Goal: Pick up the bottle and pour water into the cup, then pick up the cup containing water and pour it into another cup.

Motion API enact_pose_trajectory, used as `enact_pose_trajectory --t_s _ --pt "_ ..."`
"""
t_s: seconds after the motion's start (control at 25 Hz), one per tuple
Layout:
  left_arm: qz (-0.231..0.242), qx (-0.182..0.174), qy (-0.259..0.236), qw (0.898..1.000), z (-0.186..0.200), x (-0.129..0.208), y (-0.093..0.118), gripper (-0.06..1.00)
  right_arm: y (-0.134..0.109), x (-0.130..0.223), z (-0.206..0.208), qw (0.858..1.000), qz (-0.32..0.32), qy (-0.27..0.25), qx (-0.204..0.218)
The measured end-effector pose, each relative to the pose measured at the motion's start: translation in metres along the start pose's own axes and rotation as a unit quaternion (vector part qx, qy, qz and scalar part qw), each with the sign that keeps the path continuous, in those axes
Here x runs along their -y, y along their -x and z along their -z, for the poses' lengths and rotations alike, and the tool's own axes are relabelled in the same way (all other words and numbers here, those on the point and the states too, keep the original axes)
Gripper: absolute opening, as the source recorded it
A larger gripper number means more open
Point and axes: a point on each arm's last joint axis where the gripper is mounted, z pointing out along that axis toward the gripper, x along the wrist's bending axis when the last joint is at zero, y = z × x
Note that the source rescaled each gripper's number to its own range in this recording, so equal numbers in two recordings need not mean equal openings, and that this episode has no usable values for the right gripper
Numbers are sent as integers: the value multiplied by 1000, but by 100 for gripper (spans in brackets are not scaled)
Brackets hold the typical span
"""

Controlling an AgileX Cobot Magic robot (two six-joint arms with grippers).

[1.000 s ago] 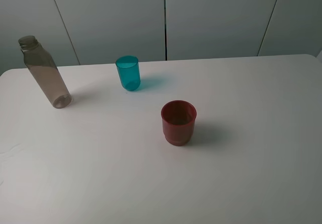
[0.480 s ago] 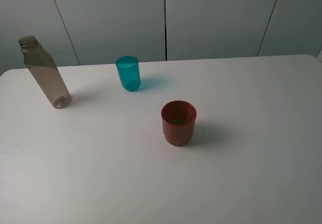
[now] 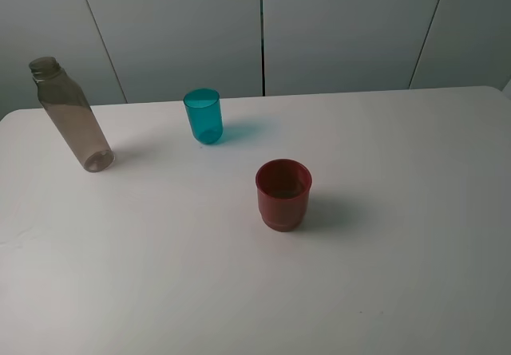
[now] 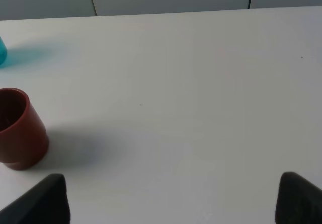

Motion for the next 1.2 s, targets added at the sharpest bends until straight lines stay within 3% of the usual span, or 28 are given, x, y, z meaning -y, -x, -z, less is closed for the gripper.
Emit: enact_pose_trajectory --t_s 1.2 --pt "-4 -2 5 1000 1 0 0 99 0 0 0 1000 0 0 0"
